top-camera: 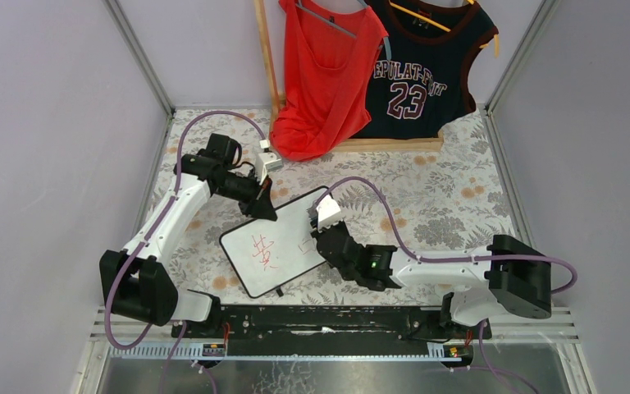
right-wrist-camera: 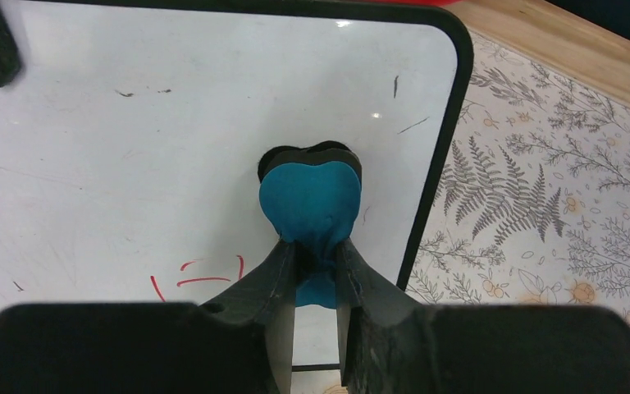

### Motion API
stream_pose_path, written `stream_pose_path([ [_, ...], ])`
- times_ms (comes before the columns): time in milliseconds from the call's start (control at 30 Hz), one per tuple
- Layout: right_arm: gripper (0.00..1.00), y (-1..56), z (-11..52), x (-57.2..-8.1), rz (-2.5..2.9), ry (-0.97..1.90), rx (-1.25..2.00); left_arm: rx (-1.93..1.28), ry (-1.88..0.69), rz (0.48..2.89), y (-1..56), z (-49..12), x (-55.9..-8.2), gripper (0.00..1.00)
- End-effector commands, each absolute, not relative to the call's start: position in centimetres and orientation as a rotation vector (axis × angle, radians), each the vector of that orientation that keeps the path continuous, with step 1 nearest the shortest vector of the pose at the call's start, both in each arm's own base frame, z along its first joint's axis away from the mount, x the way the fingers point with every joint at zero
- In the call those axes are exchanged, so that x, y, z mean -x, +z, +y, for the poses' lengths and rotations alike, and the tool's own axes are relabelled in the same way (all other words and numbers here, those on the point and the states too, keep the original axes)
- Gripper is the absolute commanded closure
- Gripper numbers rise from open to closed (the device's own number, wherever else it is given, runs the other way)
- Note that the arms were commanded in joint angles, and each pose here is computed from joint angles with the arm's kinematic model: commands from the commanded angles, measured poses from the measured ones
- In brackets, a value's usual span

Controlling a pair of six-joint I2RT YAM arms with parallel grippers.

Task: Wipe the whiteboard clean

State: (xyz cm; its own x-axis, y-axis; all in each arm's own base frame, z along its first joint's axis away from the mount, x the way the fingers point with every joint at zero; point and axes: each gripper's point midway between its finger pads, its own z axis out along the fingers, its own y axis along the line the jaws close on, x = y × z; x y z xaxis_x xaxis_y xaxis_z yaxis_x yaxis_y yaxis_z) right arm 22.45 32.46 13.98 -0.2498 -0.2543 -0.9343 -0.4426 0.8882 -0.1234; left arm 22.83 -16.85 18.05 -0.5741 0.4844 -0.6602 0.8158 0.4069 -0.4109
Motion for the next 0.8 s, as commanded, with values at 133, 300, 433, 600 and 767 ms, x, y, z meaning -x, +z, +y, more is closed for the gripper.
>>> stream_pose_path([
  [133, 1.0, 14.7, 33.8, -21.5, 1.844, 0.299, 0.491, -1.22, -0.973, 2.394, 14.1, -15.4, -20.1, 1.0],
  [300, 1.0, 14.3, 38.5, -18.7, 1.831, 0.382, 0.594, -1.221, -0.968, 2.397, 14.0, -15.4, -20.2, 1.0],
  [433, 1.0, 13.7, 41.9, -16.4, 1.83, 0.443, 0.666, -1.216, -0.972, 2.396, 13.9, -15.5, -20.3, 1.0],
  [600, 1.0, 12.8, 41.3, -16.1, 1.852, 0.441, 0.643, -1.218, -0.966, 2.395, 14.0, -15.4, -20.3, 1.0],
  [767, 1.0, 12.4, 36.1, -17.9, 1.871, 0.321, 0.555, -1.219, -0.965, 2.395, 13.9, -15.4, -20.2, 1.0],
])
